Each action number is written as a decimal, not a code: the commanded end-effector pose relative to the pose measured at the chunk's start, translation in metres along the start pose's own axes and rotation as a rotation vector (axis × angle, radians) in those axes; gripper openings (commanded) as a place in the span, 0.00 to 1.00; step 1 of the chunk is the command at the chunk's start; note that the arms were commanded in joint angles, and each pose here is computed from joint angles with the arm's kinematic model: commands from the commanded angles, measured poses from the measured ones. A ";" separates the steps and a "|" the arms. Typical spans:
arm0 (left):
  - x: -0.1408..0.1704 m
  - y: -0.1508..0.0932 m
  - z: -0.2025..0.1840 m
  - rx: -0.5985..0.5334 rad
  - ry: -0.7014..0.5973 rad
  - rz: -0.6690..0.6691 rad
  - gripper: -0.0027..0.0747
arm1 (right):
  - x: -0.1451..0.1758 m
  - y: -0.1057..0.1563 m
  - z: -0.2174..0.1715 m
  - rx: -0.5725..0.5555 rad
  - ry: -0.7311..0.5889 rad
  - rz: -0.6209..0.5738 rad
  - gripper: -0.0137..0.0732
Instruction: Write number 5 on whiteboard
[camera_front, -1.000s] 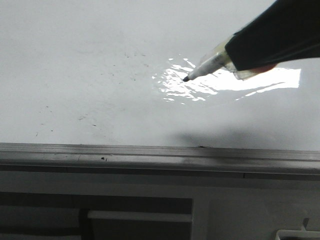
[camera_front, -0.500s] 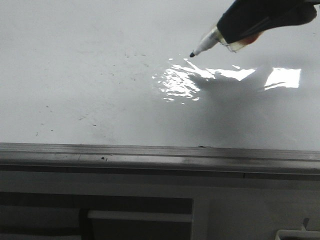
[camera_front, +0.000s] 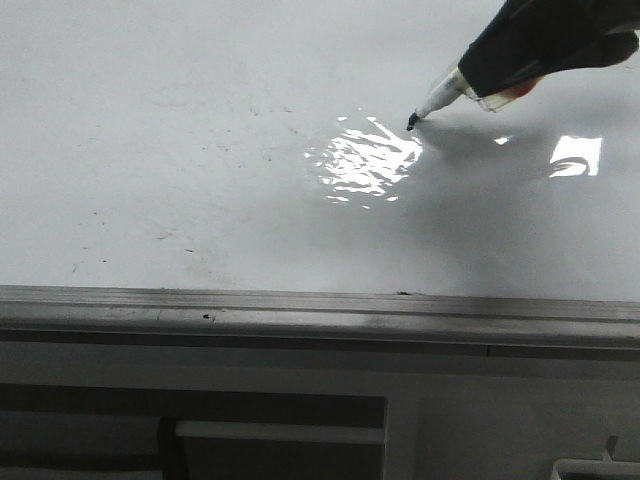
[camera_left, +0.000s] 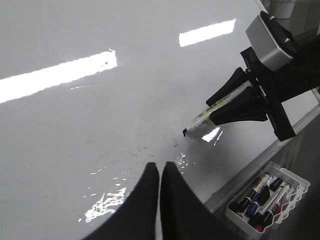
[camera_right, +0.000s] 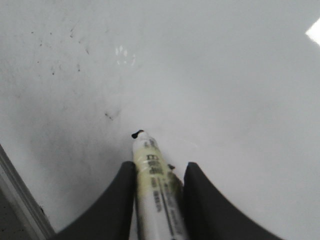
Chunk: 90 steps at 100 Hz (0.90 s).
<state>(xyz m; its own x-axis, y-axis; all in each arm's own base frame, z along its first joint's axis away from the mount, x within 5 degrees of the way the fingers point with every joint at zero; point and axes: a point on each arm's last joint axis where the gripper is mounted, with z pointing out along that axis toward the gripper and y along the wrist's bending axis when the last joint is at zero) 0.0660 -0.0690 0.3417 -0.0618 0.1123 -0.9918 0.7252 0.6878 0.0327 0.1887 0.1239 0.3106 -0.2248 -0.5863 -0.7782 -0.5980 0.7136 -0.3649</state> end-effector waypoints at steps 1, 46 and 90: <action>-0.015 0.000 -0.003 -0.002 -0.095 -0.020 0.01 | -0.014 -0.008 -0.007 0.031 -0.084 -0.011 0.09; -0.015 0.000 -0.003 0.004 -0.095 -0.039 0.01 | 0.006 0.013 0.003 -0.046 0.038 0.078 0.09; -0.015 0.000 -0.003 0.004 -0.095 -0.039 0.01 | 0.017 0.004 -0.001 0.021 0.148 0.072 0.09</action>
<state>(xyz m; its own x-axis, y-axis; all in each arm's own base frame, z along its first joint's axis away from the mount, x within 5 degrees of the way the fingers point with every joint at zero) 0.0656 -0.0694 0.3417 -0.0756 0.0988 -0.9922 0.7282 0.6852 0.0127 0.1798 0.1285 0.2921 -0.3467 -0.5490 -0.7605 -0.6083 0.7488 -0.2632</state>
